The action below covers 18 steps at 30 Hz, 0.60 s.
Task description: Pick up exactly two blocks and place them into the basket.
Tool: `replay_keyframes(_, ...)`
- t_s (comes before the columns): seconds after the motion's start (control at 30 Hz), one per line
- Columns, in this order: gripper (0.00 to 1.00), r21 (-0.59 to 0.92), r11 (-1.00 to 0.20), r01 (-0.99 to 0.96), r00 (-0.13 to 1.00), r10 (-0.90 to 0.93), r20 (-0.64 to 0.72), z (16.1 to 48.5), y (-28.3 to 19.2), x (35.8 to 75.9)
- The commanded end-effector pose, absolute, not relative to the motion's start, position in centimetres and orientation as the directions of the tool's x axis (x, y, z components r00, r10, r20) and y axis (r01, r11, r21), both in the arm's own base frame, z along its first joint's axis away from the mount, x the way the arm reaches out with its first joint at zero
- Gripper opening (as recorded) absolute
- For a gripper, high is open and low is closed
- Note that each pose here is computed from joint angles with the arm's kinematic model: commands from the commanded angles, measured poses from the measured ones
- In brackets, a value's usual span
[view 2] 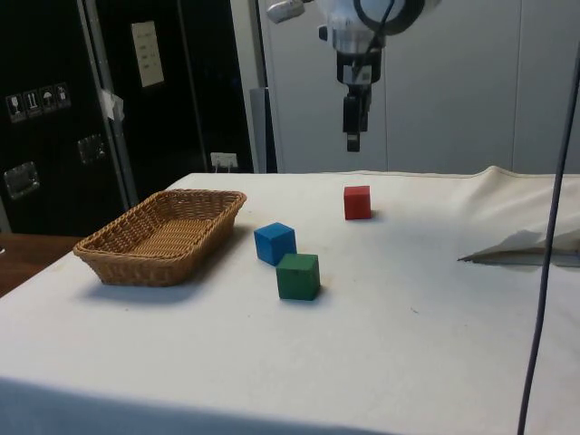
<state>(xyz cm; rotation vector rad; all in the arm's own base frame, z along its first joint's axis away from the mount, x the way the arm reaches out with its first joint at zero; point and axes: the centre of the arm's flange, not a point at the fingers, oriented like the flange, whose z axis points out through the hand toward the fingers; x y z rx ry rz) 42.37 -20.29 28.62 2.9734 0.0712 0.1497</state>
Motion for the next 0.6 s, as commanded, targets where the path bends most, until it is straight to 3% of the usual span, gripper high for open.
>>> replay_keyframes(0.0,1.00,0.152,-0.987,0.044,0.992,0.061,0.107,28.5,-19.9,42.3)
replay_keyframes(0.57,1.00,0.131,-0.990,0.059,0.991,0.073,0.111,25.6,-19.4,42.3)
